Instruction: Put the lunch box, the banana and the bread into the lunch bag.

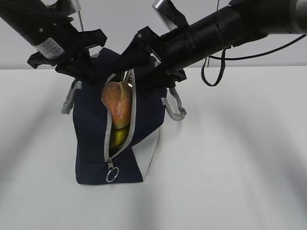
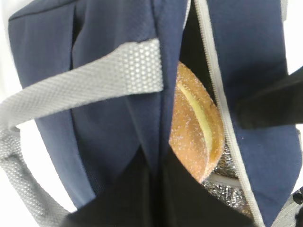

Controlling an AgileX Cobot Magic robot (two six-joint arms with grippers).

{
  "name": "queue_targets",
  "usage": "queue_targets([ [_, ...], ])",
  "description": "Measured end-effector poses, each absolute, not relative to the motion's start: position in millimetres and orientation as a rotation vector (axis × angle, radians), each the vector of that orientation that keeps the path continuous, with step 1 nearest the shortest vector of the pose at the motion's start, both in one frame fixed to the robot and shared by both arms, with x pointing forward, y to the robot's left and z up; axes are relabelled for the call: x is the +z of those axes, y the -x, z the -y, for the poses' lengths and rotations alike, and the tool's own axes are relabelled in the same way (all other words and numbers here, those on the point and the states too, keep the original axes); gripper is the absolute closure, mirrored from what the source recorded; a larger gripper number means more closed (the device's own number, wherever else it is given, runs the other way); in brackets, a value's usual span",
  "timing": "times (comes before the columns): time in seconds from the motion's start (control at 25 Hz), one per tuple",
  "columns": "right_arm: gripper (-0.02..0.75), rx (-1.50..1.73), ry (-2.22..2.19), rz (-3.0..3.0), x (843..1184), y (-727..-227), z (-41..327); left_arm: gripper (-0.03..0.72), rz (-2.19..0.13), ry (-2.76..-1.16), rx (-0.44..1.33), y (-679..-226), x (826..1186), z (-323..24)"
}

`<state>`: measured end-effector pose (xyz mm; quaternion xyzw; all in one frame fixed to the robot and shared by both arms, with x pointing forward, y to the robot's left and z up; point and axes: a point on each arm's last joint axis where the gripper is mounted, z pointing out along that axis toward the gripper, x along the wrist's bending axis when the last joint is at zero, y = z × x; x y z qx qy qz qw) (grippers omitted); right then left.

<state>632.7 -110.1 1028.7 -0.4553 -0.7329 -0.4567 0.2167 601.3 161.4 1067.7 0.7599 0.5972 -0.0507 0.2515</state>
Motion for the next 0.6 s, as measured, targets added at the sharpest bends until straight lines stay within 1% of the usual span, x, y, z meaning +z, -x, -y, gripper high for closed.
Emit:
queue_targets([
  [0.24,0.145,-1.146,1.308,2.156,1053.1,-642.0,139.1,0.691,-1.625,-2.067,-0.137,-601.3,1067.8,-161.3],
  [0.36,0.164,-1.102,1.369,2.188,1064.7,-646.2,146.7,0.691,-1.625,-2.067,-0.136,-601.4,1067.7,-161.4],
  [0.6,0.167,-0.972,1.486,2.237,1062.5,-648.6,154.9,0.691,-1.625,-2.067,-0.136,-601.4,1067.7,-161.4],
])
